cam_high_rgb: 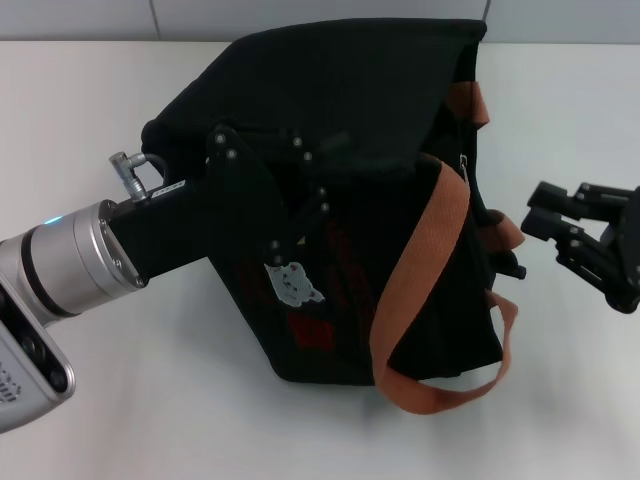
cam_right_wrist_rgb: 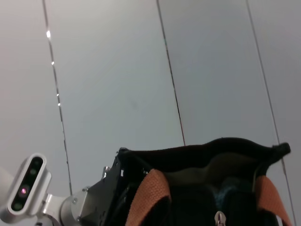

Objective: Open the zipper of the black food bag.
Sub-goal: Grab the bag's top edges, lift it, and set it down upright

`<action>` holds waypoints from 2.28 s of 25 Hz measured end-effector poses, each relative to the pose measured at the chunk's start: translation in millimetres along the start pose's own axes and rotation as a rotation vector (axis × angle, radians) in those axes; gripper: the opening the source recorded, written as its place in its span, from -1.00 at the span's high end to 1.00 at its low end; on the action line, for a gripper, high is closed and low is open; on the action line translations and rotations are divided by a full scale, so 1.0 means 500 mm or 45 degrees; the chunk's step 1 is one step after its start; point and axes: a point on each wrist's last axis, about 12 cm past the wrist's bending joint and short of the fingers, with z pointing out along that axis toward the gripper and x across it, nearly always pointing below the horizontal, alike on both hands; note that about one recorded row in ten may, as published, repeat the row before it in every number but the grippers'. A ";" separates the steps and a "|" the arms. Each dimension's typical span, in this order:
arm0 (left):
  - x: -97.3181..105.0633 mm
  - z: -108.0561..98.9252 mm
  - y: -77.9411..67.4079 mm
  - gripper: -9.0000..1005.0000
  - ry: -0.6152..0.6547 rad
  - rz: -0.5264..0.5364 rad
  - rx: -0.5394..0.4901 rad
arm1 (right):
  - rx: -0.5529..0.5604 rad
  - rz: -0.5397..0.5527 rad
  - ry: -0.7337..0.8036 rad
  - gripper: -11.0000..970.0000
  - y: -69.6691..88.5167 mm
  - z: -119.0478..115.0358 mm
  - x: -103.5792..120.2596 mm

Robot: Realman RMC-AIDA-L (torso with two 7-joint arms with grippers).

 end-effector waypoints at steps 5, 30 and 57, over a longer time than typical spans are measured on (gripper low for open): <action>0.000 0.000 0.000 0.79 -0.001 -0.001 0.002 | -0.004 -0.094 0.022 0.47 -0.019 0.022 -0.007; -0.001 0.002 0.001 0.80 -0.013 -0.004 0.003 | -0.009 -0.190 0.080 0.46 -0.052 0.094 0.001; -0.001 0.005 0.002 0.79 -0.025 -0.002 0.012 | -0.084 -0.304 0.073 0.53 -0.045 0.109 -0.001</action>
